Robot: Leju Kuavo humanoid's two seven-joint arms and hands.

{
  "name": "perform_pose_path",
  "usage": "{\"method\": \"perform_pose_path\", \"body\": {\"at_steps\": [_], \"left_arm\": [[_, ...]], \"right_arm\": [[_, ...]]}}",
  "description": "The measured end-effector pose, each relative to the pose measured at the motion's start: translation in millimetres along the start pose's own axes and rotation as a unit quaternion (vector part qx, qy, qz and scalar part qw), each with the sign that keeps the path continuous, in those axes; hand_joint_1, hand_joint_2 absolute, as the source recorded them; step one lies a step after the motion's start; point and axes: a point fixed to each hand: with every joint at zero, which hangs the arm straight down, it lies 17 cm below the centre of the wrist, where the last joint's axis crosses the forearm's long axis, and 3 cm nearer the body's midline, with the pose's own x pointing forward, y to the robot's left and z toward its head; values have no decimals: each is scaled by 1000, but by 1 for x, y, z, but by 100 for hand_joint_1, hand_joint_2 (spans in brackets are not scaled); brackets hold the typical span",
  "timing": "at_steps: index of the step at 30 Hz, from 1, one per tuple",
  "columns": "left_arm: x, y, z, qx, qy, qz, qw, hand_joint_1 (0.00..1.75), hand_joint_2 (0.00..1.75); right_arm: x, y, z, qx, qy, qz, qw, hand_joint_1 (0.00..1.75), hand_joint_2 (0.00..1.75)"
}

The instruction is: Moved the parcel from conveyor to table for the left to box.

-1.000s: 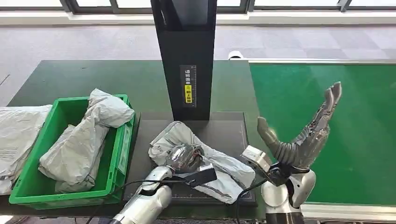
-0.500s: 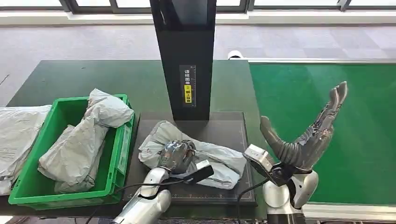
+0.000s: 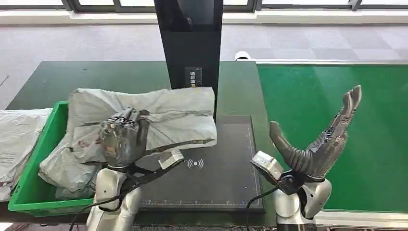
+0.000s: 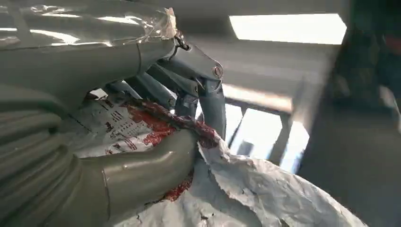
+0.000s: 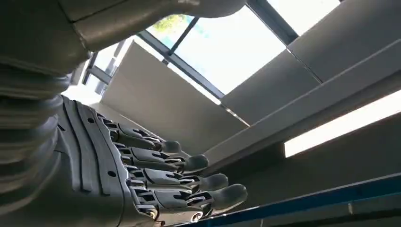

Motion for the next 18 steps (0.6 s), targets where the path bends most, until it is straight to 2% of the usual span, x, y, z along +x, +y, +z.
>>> {"method": "perform_pose_path", "body": {"at_steps": [4, 9, 18], "left_arm": [[-8, 63, -20, 77, -9, -25, 997, 175, 175], [-21, 132, -28, 158, -7, -39, 987, 175, 175], [-42, 194, -24, 226, 6, -63, 972, 175, 175]], "right_arm": [[3, -1, 0, -3, -8, -4, 1000, 0, 175], [3, -2, 0, -5, -7, -7, 1000, 0, 175], [2, -2, 0, -6, -6, -8, 1000, 0, 175]]}}
